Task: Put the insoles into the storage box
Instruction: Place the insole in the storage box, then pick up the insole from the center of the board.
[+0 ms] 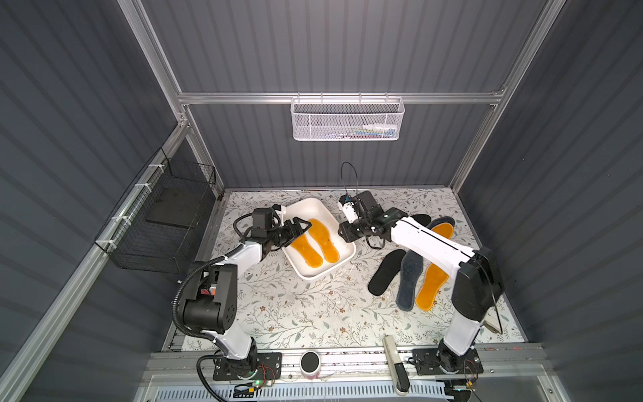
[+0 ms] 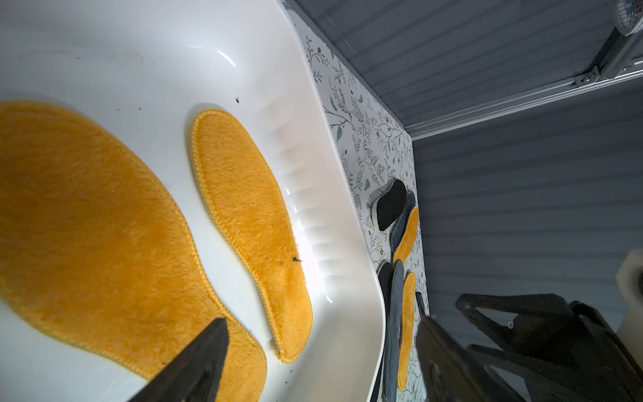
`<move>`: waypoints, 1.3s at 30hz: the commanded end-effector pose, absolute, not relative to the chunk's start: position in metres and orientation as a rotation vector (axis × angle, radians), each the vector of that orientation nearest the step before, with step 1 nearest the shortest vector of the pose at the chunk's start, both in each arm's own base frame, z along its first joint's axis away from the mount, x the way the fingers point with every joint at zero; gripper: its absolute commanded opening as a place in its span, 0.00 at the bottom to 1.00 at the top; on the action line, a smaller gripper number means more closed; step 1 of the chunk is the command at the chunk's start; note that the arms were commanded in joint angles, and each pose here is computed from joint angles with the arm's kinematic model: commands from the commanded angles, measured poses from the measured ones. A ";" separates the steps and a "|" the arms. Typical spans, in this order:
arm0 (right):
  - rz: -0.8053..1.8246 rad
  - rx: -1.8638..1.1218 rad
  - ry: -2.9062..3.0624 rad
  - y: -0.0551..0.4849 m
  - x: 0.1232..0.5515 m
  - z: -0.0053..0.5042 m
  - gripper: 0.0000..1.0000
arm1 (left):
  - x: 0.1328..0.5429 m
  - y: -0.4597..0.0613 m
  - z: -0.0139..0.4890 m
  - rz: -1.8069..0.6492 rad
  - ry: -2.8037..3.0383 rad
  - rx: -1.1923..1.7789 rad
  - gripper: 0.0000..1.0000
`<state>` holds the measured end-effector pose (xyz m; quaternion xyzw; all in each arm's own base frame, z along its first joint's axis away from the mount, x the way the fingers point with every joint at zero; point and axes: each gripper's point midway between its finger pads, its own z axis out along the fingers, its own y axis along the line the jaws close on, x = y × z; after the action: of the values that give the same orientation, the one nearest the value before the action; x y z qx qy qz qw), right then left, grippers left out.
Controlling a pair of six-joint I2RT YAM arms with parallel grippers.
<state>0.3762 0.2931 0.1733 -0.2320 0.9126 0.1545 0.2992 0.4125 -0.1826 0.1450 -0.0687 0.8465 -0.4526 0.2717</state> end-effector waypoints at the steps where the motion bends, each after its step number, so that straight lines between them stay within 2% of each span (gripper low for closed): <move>1: 0.351 -0.463 2.492 0.256 0.369 0.160 0.49 | 0.412 -0.204 0.160 -1.256 2.244 -0.038 0.87; 9: 0.249 -0.161 2.612 0.184 0.344 0.127 0.54 | 0.396 -0.276 0.174 -1.287 2.247 0.305 0.90; 15: 0.203 0.055 2.659 0.140 0.331 0.110 0.58 | 0.377 -0.321 0.165 -1.326 2.288 0.485 0.92; 27: 0.259 0.295 2.581 0.078 0.310 0.111 0.60 | 0.336 -0.385 0.114 -0.920 2.540 0.819 0.98; 39: 0.302 0.388 2.533 0.061 0.303 0.112 0.60 | 0.304 -0.422 0.068 -0.742 2.667 1.023 0.98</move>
<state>0.3035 0.0611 0.1111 0.1362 0.9468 0.1024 0.2731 0.3101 -0.4381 0.0955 0.3404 0.8795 -0.3056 0.1313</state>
